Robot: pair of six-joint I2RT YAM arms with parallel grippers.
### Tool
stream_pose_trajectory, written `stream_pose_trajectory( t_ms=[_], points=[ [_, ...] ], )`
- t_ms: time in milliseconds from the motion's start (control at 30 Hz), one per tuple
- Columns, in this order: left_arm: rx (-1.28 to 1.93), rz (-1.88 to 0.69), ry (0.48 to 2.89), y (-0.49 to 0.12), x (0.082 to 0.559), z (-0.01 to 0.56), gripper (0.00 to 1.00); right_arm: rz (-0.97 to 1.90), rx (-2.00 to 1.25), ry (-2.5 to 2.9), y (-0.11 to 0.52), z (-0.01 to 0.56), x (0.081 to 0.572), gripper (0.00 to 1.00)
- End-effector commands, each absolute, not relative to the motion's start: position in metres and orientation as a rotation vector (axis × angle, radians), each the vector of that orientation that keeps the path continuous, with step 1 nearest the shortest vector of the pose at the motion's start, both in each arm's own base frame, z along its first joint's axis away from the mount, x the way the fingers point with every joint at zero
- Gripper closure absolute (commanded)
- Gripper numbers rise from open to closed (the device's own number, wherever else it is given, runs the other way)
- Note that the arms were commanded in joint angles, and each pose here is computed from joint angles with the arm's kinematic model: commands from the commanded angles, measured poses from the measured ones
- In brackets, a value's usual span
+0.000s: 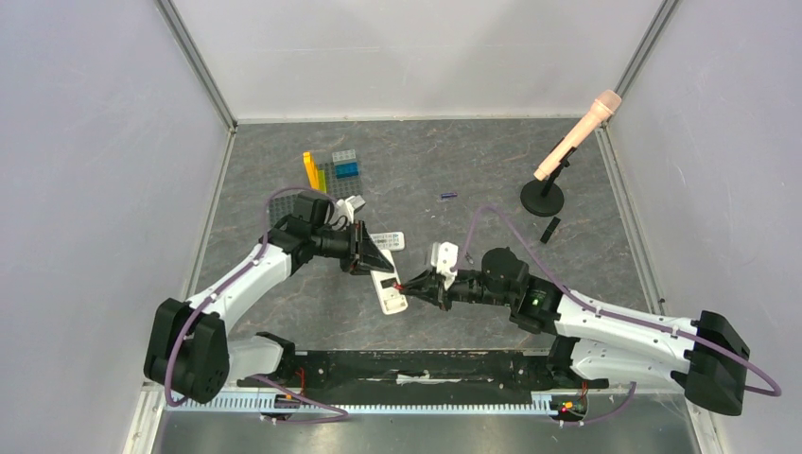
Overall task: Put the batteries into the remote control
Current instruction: Load the battery into the remote control.
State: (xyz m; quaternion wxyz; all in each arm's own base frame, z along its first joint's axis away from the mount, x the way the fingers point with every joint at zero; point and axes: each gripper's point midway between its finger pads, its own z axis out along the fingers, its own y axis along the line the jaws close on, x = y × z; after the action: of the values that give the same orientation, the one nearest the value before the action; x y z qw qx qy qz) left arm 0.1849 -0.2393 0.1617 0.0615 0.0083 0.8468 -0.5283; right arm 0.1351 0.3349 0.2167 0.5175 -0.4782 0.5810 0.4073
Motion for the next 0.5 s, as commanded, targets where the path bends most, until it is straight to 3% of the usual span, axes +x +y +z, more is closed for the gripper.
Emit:
stream_pose_trajectory(
  t_ms=[0,467],
  points=[
    [0.154,-1.71,2.541,-0.248,0.173,0.18,0.98,1.004,-1.256,1.092,0.346,0.246,0.112,1.0],
    [0.277,-1.705,2.54,-0.256,0.166,0.179,0.98,1.165,-1.418,1.147,0.363,0.218,0.075,1.0]
  ],
)
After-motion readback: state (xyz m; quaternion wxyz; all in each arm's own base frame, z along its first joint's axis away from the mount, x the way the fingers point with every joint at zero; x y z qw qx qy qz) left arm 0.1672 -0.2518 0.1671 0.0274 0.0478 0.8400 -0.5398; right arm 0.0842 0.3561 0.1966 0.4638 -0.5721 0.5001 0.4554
